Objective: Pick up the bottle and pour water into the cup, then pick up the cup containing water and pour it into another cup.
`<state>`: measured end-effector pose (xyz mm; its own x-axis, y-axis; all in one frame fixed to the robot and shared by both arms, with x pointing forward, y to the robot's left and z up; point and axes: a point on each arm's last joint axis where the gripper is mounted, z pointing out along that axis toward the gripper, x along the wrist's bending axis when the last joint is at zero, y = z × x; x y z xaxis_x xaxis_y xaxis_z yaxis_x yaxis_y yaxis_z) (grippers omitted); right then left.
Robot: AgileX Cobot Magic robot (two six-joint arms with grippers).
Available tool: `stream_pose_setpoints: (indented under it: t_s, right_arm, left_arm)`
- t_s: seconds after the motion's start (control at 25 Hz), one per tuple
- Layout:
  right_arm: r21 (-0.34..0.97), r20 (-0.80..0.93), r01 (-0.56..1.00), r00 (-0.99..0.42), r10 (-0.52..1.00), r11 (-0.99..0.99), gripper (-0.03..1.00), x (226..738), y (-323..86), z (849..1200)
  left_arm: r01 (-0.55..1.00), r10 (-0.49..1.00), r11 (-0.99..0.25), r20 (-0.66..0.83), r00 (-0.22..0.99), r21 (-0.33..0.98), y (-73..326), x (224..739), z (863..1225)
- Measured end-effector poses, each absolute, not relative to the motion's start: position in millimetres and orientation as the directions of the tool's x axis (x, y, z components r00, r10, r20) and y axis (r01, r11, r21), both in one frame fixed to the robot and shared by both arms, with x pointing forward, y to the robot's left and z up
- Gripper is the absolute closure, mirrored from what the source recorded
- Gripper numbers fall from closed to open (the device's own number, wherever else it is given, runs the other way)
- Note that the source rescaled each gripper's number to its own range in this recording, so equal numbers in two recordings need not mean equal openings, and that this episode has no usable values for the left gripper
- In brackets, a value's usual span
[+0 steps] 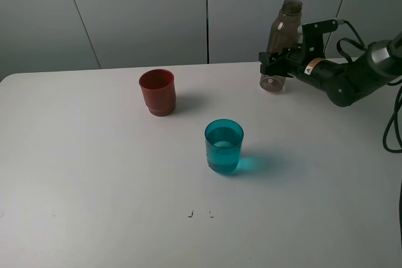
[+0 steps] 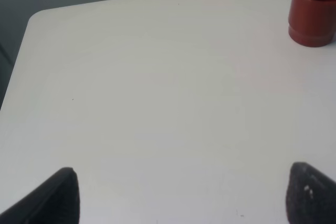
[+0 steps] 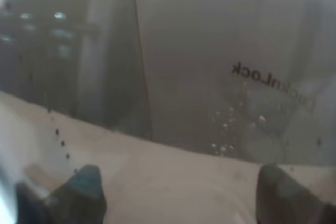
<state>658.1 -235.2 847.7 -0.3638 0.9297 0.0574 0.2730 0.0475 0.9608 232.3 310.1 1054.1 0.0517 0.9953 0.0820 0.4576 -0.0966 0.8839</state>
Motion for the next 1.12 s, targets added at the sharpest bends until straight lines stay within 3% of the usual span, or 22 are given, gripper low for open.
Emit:
stream_pose_setpoints:
  t_s: [0.32, 0.36, 0.4, 0.48, 0.52, 0.56, 0.64, 1.12]
  right_arm:
    - [0.96, 0.041, 0.272, -0.373, 0.927, 0.067, 0.93, 657.5, -234.9, 844.0]
    - [0.96, 0.038, 0.272, -0.377, 0.925, 0.071, 0.88, 657.4, -234.6, 844.0]
    - [0.96, 0.034, 0.27, -0.386, 0.922, 0.078, 0.72, 657.1, -233.9, 843.8]
    - [0.959, 0.034, 0.271, -0.391, 0.92, 0.08, 0.2, 656.8, -233.5, 843.8]
    - [0.959, 0.042, 0.274, -0.389, 0.92, 0.072, 0.07, 656.8, -233.5, 843.8]
    - [0.959, 0.046, 0.276, -0.388, 0.921, 0.068, 0.02, 656.8, -233.5, 843.8]
    - [0.955, 0.046, 0.288, -0.388, 0.92, 0.074, -0.02, 654.2, -233.7, 844.4]
    - [0.901, 0.007, 0.398, -0.416, 0.909, 0.175, -0.03, 607.7, -238.0, 869.1]
  left_arm:
    - [0.458, 0.995, -0.097, 0.082, 0.052, 0.884, 310.1, 232.3, 1054.1]
    - [0.458, 0.995, -0.097, 0.082, 0.052, 0.884, 310.1, 232.3, 1054.1]
    - [0.458, 0.995, -0.097, 0.082, 0.052, 0.884, 310.1, 232.3, 1054.1]
    - [0.458, 0.995, -0.097, 0.082, 0.052, 0.884, 310.1, 232.3, 1054.1]
    - [0.458, 0.995, -0.097, 0.082, 0.052, 0.884, 310.1, 232.3, 1054.1]
    - [0.458, 0.995, -0.097, 0.082, 0.052, 0.884, 310.1, 232.3, 1054.1]
    - [0.458, 0.995, -0.097, 0.082, 0.052, 0.884, 310.1, 232.3, 1054.1]
    - [0.458, 0.995, -0.097, 0.082, 0.052, 0.884, 310.1, 232.3, 1054.1]
